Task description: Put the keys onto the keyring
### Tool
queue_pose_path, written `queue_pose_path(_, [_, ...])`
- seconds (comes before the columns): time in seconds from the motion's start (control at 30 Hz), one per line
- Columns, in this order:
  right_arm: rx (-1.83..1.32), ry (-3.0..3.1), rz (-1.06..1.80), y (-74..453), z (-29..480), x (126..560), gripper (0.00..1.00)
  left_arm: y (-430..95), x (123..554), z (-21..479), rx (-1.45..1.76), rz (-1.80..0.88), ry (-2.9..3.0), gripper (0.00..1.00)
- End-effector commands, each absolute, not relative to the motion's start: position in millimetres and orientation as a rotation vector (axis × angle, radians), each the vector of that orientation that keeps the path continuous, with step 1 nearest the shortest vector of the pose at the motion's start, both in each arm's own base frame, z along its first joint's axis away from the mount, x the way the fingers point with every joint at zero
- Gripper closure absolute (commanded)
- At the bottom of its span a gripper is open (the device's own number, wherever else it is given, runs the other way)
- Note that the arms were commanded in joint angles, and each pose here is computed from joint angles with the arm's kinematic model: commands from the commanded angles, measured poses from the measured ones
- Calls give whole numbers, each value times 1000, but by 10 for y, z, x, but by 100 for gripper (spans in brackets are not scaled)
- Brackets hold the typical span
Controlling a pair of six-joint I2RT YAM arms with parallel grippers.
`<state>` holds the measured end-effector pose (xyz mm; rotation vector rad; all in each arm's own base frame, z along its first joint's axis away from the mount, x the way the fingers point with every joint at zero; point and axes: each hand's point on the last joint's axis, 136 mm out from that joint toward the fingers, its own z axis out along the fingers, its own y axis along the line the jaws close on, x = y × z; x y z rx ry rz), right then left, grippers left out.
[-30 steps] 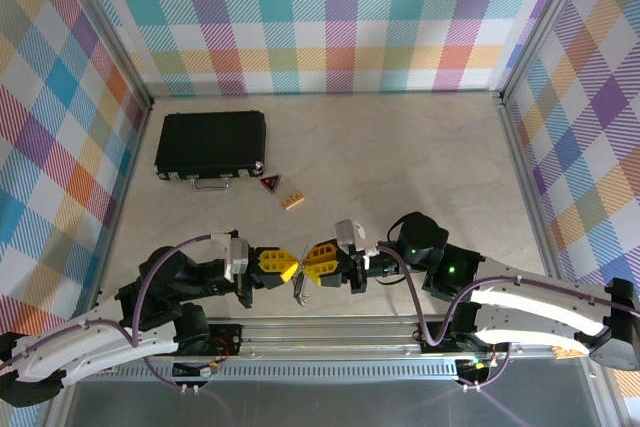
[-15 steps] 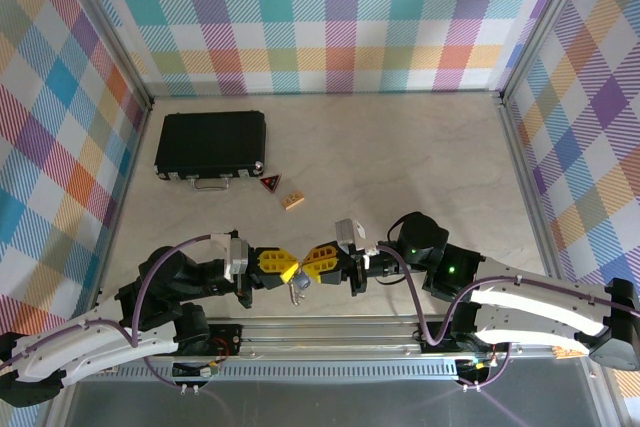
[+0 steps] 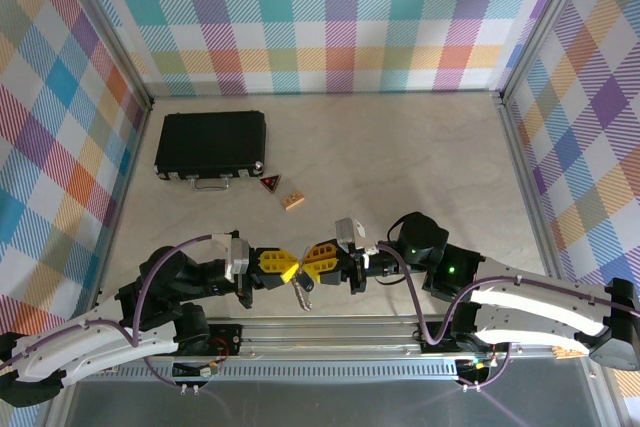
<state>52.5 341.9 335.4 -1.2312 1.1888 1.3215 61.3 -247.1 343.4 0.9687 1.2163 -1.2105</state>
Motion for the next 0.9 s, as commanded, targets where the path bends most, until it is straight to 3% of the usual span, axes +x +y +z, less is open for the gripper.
queue_pose_path(0.0, [-1190,1126,1338,3402,3589,512,91,-2466,547,3502,978,-1246,1186,100])
queue_pose_path(0.17, [-1191,1140,1331,3409,3565,525,100,-2474,550,3491,981,-1245,1192,100])
queue_pose_path(0.37, [-1228,1202,1287,3419,3496,556,100,-2470,609,3366,988,-1205,1273,100])
queue_pose_path(0.53, [-1359,1332,1161,3375,3411,586,100,-2444,694,3227,1017,-1120,1405,78])
queue_pose_path(0.63, [-1465,1401,1067,3342,3345,600,100,-2401,716,3198,1028,-1083,1452,70])
queue_pose_path(0.87, [-1600,1523,958,3279,3262,619,100,-2295,735,3206,1072,-996,1526,69])
